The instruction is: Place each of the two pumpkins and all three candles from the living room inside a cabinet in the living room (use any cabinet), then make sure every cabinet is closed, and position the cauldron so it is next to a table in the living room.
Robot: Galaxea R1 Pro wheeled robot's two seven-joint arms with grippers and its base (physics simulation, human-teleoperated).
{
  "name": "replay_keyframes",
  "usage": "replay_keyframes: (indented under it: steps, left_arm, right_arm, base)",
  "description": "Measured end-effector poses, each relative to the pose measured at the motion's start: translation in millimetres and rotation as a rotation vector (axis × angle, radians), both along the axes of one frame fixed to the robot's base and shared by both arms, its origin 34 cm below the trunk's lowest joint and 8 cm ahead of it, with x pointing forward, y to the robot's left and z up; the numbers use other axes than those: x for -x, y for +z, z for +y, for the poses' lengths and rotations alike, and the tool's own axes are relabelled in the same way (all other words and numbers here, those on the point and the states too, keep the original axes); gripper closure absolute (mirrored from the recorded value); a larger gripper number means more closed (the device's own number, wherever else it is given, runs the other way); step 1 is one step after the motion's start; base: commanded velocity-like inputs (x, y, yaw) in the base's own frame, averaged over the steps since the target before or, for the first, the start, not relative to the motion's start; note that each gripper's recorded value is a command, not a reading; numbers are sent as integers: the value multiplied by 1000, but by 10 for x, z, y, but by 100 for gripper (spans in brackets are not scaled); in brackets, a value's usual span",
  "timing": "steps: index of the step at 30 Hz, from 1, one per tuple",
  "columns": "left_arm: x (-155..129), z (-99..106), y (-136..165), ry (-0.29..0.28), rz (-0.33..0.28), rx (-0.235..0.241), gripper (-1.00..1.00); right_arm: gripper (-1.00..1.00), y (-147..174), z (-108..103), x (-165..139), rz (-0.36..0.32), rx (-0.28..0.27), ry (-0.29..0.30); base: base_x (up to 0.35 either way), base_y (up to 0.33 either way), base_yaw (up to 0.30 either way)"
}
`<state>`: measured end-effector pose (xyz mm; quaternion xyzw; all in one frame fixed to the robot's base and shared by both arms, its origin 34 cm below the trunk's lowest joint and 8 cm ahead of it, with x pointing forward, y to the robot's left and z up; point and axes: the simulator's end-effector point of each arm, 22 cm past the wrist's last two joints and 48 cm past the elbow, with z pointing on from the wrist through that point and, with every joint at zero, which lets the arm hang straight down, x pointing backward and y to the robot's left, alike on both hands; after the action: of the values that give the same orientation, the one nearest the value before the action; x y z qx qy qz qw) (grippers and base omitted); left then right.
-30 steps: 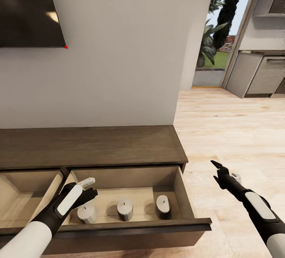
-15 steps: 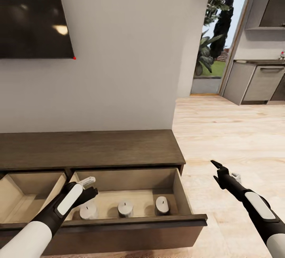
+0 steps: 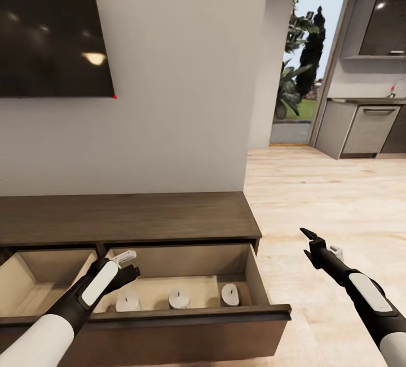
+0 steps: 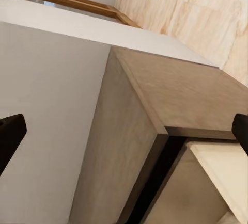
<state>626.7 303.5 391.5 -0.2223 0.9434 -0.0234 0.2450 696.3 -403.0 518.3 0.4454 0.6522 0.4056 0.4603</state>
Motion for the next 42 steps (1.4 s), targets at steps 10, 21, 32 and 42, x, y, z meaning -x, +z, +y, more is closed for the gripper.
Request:
replay_keyframes:
  steps: [10,21,32,42]
  left_arm:
    - [-40,1,231,0,-40,0,-100]
    - [-91,3,485,1,-66,1,-100]
    - [-156,-6,729,0,-66,1,-100]
    - [-211,-3,950,0,-65,1,-100]
  right_arm:
    - [-100,260,-6,10,-40,1,-1]
    - [-100,526,-3,-4,-64,0,0]
    - [-100,774,-2,-73,-64,0,0]
    - [-100,994,-3,-128,-63,0,0]
  base:
    - [-4,0,0]
    - [-108,0,0]
    - [-23,0,0]
    - [-167,0,0]
